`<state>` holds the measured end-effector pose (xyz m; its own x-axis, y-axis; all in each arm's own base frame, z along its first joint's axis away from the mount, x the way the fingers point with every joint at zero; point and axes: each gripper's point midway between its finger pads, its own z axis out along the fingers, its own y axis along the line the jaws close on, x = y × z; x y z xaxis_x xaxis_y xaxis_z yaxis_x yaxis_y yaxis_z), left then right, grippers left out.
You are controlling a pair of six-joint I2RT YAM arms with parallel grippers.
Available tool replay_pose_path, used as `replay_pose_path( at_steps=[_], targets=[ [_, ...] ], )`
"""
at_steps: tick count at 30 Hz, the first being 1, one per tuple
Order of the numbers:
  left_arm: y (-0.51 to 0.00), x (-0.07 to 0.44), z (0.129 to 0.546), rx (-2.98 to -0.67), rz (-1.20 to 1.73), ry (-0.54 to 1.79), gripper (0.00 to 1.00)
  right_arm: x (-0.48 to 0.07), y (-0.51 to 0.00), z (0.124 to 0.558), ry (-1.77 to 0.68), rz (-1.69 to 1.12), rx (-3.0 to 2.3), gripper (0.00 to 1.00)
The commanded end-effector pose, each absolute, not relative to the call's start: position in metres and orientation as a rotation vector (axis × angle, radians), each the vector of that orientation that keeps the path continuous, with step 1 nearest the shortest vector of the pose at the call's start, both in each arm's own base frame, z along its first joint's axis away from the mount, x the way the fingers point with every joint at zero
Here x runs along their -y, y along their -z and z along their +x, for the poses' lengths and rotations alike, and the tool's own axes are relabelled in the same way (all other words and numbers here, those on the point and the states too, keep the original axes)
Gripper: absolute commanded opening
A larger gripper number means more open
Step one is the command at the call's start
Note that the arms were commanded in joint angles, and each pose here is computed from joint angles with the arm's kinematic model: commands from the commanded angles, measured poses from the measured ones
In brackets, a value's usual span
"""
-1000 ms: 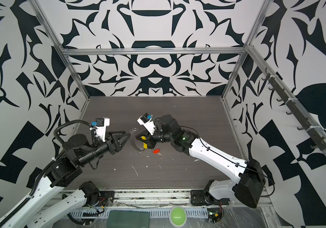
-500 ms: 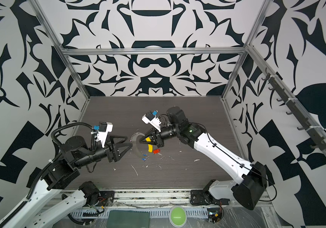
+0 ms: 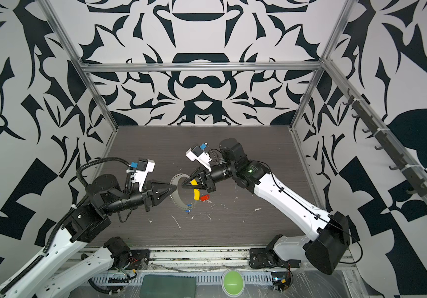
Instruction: Remove the keys from the keyring
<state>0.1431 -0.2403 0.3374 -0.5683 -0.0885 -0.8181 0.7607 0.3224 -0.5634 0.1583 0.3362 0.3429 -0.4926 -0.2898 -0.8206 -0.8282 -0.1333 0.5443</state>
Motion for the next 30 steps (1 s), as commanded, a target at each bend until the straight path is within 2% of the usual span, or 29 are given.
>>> replay_pose_path(
  at_steps=[1,3,6,13,22,30],
  targets=[
    [-0.344,0.239,0.155,-1.764,0.51,1.346,0.0,-0.334,-0.369,0.164,-1.571,-1.189,-1.623,0.12],
    [-0.345,0.236,0.163,-1.765,0.44,1.329,0.0,-0.332,-0.37,0.173,-1.517,-1.121,-1.638,0.29],
    [-0.351,0.229,0.177,-1.742,0.336,1.297,0.0,-0.323,-0.374,0.19,-1.4,-0.971,-1.65,0.4],
    [-0.359,0.211,0.212,-1.713,0.135,1.149,0.0,-0.293,-0.371,0.225,-1.129,-0.666,-1.701,0.42],
    [-0.364,0.204,0.235,-1.718,0.039,1.042,0.0,-0.31,-0.344,0.208,-0.882,-0.722,-1.724,0.42],
    [-0.366,0.202,0.233,-1.701,0.038,1.049,0.0,-0.322,-0.324,0.217,-0.828,-0.675,-1.787,0.42]
  ],
)
